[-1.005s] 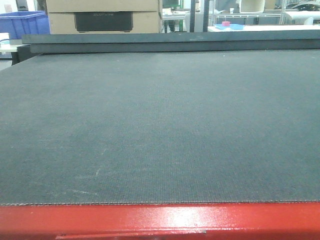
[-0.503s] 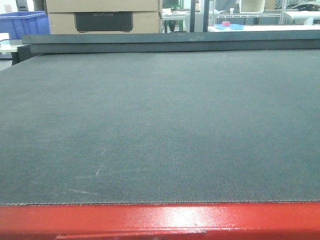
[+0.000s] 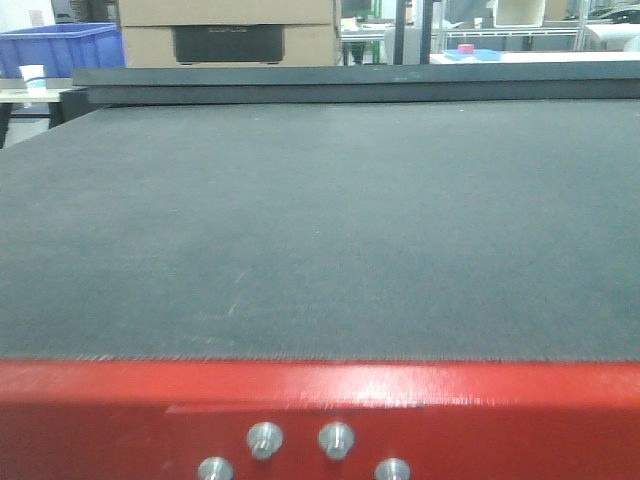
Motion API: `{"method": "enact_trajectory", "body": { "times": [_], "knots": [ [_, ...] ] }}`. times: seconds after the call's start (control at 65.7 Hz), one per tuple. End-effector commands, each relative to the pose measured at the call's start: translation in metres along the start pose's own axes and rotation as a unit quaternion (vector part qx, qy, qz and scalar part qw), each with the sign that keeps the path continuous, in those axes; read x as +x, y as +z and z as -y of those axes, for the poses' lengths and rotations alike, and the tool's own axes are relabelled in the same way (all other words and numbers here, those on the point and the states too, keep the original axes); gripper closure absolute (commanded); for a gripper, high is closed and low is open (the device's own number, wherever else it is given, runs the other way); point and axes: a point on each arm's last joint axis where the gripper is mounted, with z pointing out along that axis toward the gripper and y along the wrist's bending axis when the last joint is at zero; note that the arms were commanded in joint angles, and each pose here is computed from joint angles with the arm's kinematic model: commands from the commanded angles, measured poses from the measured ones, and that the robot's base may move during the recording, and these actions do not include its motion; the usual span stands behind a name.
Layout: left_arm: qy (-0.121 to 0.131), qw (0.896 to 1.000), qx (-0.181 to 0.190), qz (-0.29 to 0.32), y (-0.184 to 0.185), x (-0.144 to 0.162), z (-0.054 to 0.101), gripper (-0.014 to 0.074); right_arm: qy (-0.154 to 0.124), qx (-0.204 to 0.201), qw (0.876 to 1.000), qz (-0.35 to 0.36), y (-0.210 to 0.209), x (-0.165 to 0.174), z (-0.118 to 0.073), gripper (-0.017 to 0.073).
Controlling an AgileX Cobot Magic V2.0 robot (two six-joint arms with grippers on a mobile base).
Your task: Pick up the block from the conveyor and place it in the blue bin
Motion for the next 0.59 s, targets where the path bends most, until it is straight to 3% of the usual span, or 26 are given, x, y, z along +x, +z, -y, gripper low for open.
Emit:
{"method": "enact_trajectory", "body": {
  "times": [0.0, 0.579],
  "knots": [
    [-0.005, 1.0, -0.002, 0.013, -0.0011, -0.0026, -0.0002, 0.0704, -0.007, 0.001, 1.0, 0.014, -0.001, -0.0023, 0.0003, 0.0721],
    [-0.005, 1.0, -0.002, 0.013, -0.0011, -0.0026, -0.0002, 0.0704, -0.007, 0.001, 1.0, 0.014, -0.001, -0.0023, 0.0003, 0.0721]
  ]
}}
